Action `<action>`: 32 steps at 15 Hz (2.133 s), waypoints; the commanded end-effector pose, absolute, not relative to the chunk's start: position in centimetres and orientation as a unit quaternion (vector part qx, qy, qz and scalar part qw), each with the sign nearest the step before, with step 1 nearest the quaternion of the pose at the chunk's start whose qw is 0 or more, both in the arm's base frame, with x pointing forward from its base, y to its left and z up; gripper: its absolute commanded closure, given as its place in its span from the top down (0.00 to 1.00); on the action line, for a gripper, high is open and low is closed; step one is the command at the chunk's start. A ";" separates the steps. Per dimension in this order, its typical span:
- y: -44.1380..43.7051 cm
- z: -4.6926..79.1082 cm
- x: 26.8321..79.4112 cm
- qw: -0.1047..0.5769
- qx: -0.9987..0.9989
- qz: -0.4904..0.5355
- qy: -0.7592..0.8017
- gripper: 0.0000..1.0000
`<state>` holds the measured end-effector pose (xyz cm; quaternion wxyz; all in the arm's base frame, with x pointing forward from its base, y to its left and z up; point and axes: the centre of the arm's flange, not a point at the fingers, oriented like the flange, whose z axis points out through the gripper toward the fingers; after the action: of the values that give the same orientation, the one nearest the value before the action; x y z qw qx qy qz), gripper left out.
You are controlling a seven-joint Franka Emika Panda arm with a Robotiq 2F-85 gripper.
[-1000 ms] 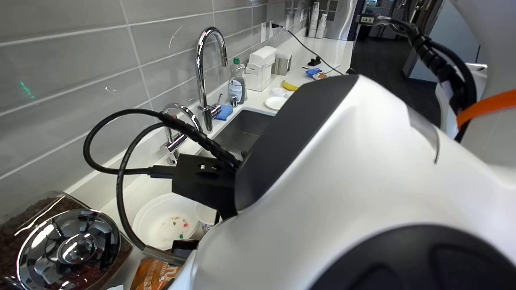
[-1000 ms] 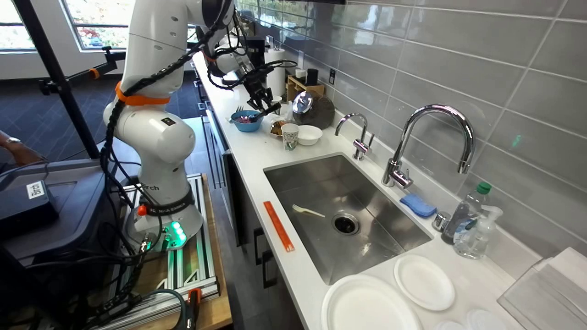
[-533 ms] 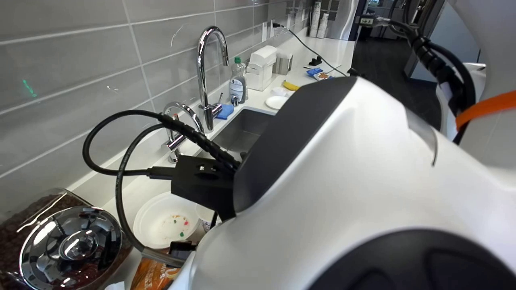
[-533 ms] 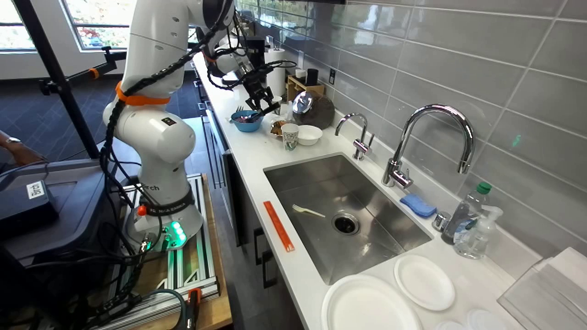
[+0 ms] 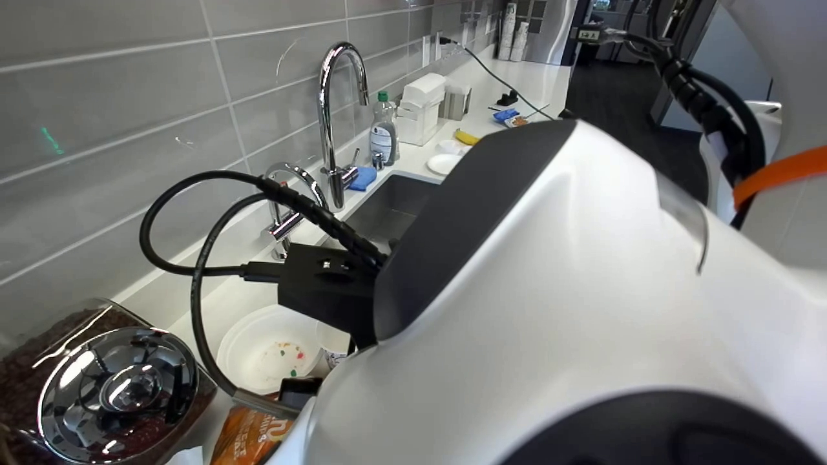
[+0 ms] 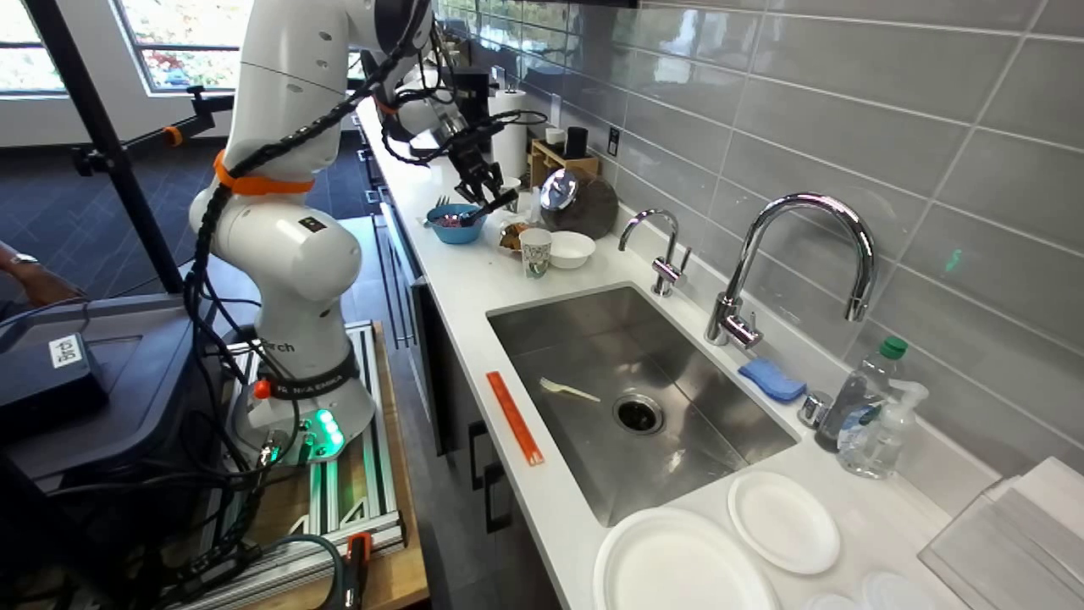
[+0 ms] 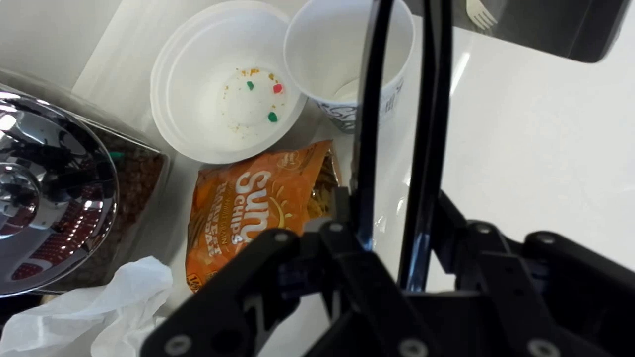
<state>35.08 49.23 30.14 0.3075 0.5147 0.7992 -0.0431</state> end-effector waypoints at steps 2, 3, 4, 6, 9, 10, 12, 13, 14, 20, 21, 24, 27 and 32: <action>50.7 30.1 34.9 0.334 0.508 -0.062 0.792 0.52; 50.8 30.1 34.9 0.335 0.507 -0.065 0.791 0.60; 51.0 30.1 34.8 0.335 0.506 -0.069 0.791 0.59; 51.2 30.0 34.8 0.336 0.505 -0.072 0.792 0.64; 51.5 29.6 34.8 0.336 0.503 -0.077 0.793 0.60; 51.6 29.6 34.8 0.337 0.502 -0.080 0.792 0.58; 51.7 29.4 34.8 0.337 0.502 -0.084 0.792 0.57; 51.7 29.4 34.9 0.337 0.502 -0.087 0.792 0.58; 51.7 29.4 35.0 0.336 0.503 -0.089 0.791 0.58; 50.9 29.8 38.0 0.318 0.530 -0.095 0.781 0.59; 50.7 29.9 38.7 0.316 0.536 -0.098 0.777 0.60; 50.0 29.9 41.2 0.311 0.554 -0.112 0.764 0.59; 49.4 29.4 42.7 0.307 0.563 -0.132 0.756 0.61; 49.6 29.4 42.6 0.302 0.567 -0.137 0.754 0.35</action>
<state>42.50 48.49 29.27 0.3128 0.5653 0.7533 -0.1231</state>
